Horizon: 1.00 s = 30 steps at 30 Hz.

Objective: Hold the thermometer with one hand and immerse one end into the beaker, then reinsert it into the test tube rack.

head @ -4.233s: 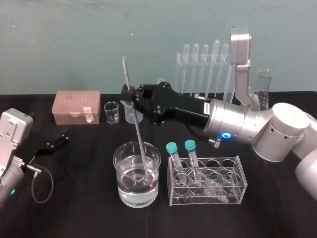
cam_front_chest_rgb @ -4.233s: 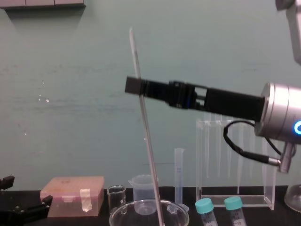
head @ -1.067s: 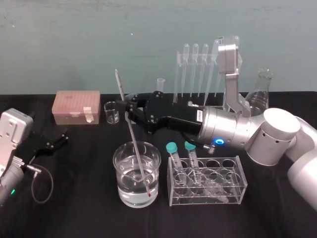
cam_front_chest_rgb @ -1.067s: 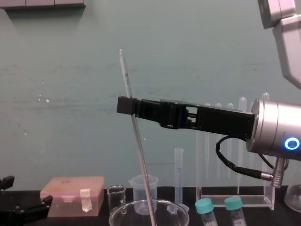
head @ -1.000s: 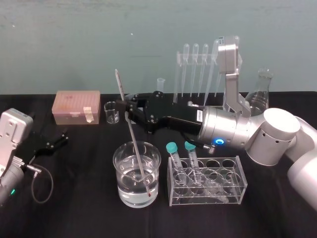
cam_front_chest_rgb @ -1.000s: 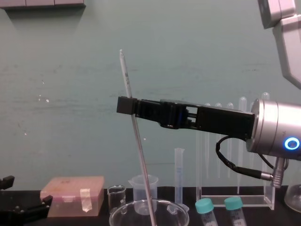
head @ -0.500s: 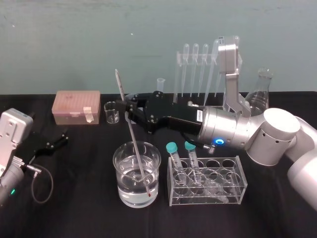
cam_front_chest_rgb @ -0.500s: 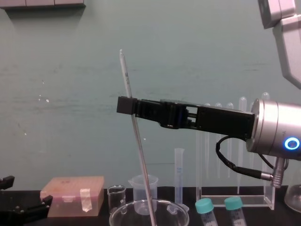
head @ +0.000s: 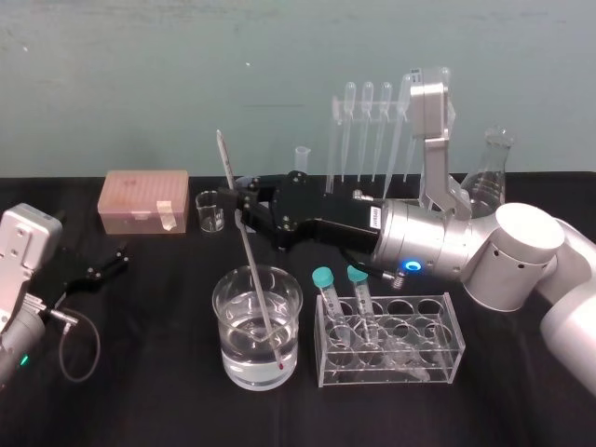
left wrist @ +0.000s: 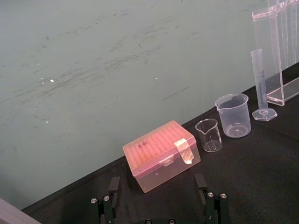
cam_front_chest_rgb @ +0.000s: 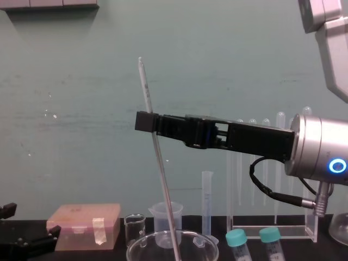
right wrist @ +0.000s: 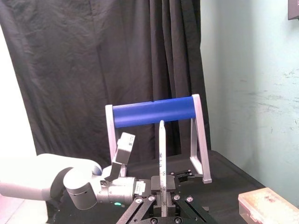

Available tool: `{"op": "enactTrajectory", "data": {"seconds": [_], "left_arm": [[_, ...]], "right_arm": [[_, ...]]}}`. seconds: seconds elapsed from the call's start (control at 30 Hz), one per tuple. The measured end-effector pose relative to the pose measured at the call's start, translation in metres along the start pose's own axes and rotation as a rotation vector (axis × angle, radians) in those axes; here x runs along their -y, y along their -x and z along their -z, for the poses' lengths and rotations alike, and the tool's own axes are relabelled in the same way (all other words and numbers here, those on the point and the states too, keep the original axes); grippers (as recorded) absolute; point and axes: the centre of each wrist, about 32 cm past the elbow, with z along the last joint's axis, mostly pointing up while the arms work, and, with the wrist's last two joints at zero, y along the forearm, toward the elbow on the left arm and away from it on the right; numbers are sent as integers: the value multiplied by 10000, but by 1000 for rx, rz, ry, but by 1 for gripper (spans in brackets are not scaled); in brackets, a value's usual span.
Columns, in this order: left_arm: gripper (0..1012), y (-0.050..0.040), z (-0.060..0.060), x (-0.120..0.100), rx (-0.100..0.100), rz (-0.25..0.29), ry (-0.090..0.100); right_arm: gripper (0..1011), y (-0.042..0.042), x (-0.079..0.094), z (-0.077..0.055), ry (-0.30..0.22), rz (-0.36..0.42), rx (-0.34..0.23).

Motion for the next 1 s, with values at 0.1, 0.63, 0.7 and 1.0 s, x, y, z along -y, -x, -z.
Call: {"op": "enactTrajectory", "data": {"seconds": [0.1,0.63,0.7,1.0], "left_arm": [[1008,0,0,0,0,0,0],[1008,0,0,0,0,0,0],[1008,0,0,0,0,0,0],[1008,0,0,0,0,0,0]], "right_arm": [[58,0,0,0,0,0,0],[58,0,0,0,0,0,0],[58,0,0,0,0,0,0],[58,0,0,0,0,0,0]]}}
